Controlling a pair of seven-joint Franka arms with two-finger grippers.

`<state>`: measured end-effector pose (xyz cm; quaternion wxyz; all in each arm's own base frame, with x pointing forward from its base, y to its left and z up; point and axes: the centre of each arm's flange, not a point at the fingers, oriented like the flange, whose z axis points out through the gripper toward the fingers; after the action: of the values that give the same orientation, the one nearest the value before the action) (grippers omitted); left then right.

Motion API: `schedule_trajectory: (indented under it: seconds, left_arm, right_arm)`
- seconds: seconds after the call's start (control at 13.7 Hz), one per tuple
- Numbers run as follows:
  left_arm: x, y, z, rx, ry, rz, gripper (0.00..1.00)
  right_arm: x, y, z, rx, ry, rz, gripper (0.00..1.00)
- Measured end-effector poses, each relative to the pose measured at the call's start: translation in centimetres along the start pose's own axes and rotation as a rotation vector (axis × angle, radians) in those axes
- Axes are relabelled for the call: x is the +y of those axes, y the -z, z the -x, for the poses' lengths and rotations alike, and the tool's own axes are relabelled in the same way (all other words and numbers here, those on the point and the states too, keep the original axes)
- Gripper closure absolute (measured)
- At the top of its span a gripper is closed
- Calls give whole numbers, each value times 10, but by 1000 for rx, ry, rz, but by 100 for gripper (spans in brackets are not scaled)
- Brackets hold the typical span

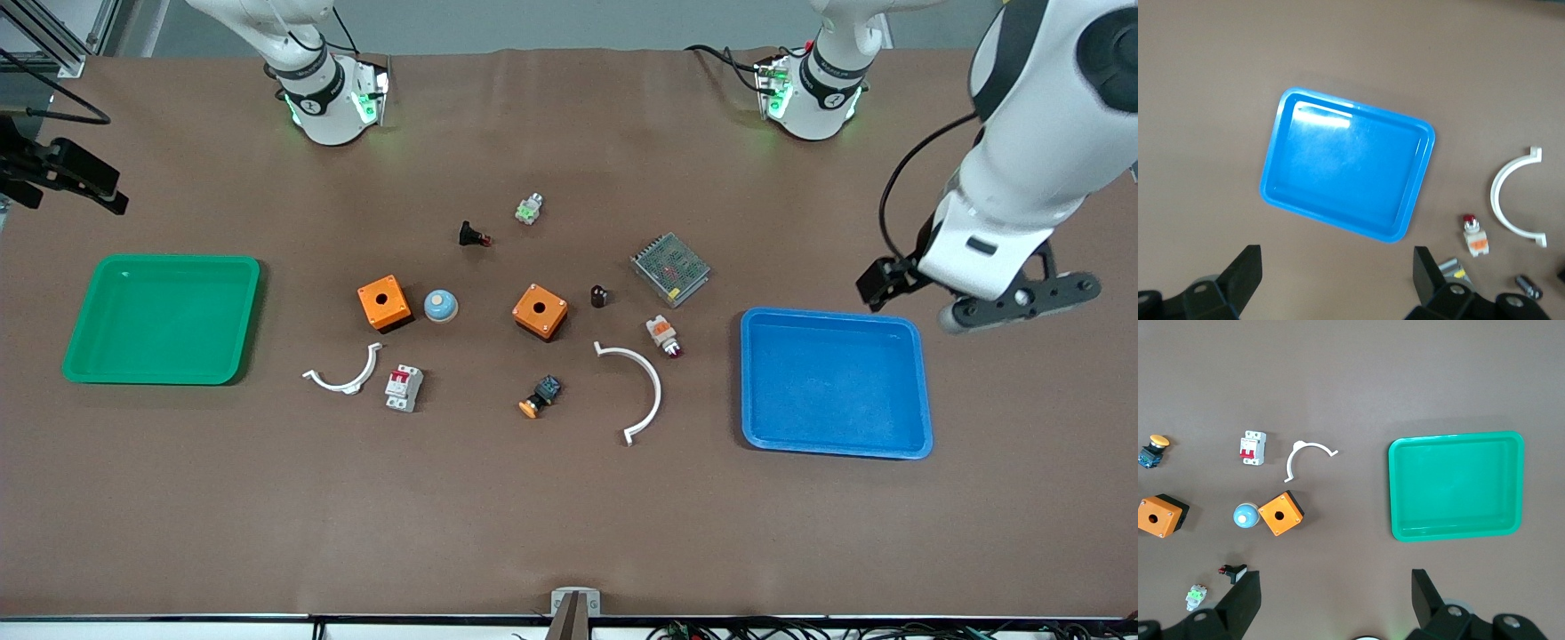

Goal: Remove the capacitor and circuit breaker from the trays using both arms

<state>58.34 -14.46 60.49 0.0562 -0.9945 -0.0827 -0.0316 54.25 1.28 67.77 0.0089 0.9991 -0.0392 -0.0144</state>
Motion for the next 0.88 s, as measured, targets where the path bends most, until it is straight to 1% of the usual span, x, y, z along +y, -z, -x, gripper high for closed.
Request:
schedule_trajectory:
  seconds: [0.22,0.44,0.66,0.88]
  left_arm:
    - [-34,28,11,1,-79,11,0]
    - [-82,28,18,-37,-114,57,0]
    - [-85,28,29,-46,-120,63,0]
    - [-80,29,32,-42,-128,64,0]
  right_arm:
    - [-5,-15,-11,-5,10,-3,0]
    - [0,-24,-19,-9,8,-6,0]
    - [-1,-24,-20,-9,16,-6,0]
    - [-1,-23,-20,-7,19,-6,0]
